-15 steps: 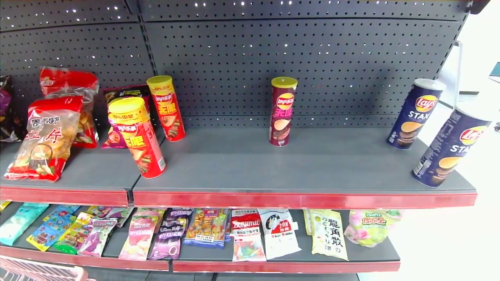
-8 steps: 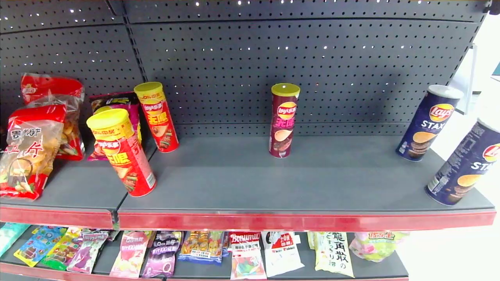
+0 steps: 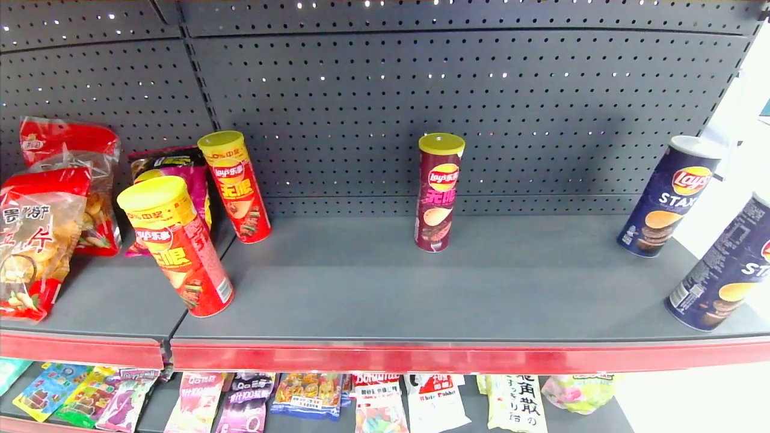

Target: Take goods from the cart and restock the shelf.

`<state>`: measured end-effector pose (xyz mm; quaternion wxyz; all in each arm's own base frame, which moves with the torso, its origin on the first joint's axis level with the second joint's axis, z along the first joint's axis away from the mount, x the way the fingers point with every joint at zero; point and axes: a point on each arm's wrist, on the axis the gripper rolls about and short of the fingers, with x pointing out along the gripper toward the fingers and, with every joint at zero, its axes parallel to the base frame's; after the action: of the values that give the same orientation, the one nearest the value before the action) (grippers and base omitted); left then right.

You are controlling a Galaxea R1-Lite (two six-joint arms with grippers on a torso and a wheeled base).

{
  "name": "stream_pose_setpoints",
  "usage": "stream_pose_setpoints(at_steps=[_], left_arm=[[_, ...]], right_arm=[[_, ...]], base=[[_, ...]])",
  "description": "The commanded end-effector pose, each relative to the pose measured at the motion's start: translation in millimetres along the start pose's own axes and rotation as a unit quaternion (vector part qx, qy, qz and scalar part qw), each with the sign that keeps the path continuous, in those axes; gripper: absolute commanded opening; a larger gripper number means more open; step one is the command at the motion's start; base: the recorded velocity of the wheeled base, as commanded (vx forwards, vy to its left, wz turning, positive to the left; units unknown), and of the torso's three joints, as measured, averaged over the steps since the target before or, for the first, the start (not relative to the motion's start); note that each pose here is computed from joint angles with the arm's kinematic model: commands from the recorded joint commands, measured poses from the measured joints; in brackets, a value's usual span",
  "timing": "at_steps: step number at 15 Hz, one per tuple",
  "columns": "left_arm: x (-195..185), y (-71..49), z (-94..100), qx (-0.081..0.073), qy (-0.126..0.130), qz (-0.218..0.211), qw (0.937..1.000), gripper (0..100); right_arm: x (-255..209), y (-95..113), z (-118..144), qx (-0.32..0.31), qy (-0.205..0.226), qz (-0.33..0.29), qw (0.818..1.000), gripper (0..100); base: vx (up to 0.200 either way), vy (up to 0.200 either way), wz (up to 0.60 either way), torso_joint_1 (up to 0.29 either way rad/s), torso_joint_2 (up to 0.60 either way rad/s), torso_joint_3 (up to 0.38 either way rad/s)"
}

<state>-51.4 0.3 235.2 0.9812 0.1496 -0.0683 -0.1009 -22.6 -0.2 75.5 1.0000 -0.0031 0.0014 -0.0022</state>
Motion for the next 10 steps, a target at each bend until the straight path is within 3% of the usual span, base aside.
stream_pose_setpoints(at_steps=[1,2,4,6,8,10], left_arm=[[-20,-6.0,-6.6,-0.022,-0.02,-0.025,0.9992,0],[-23,-7.6,-9.0,-0.052,-0.016,-0.033,0.998,0],[-15,-6.3,-9.0,-0.056,0.0,-0.032,0.9979,0],[-7,-4.7,-7.2,-0.049,0.017,-0.037,0.998,0],[3,-1.3,-7.8,-0.043,0.051,0.014,0.9977,0],[5,-0.5,-8.0,-0.044,0.058,0.024,0.997,0]], right_arm=[[0,1,0,-0.004,-0.002,0.024,1.0,100],[-3,3,41,-0.007,-0.024,0.062,0.998,100],[27,3,126,0.019,-0.002,0.097,0.995,100],[51,6,147,-0.018,0.023,0.138,0.99,100],[104,19,177,-0.06,0.061,0.213,0.973,100],[148,41,201,-0.064,0.075,0.268,0.958,100]], base=[[0.0,0.0,0.0,0.0,0.0,0.0],[0.0,0.0,0.0,0.0,0.0,0.0],[0.0,0.0,0.0,0.0,0.0,0.0],[0.0,0.0,0.0,0.0,0.0,0.0],[0.0,0.0,0.0,0.0,0.0,0.0],[0.0,0.0,0.0,0.0,0.0,0.0]])
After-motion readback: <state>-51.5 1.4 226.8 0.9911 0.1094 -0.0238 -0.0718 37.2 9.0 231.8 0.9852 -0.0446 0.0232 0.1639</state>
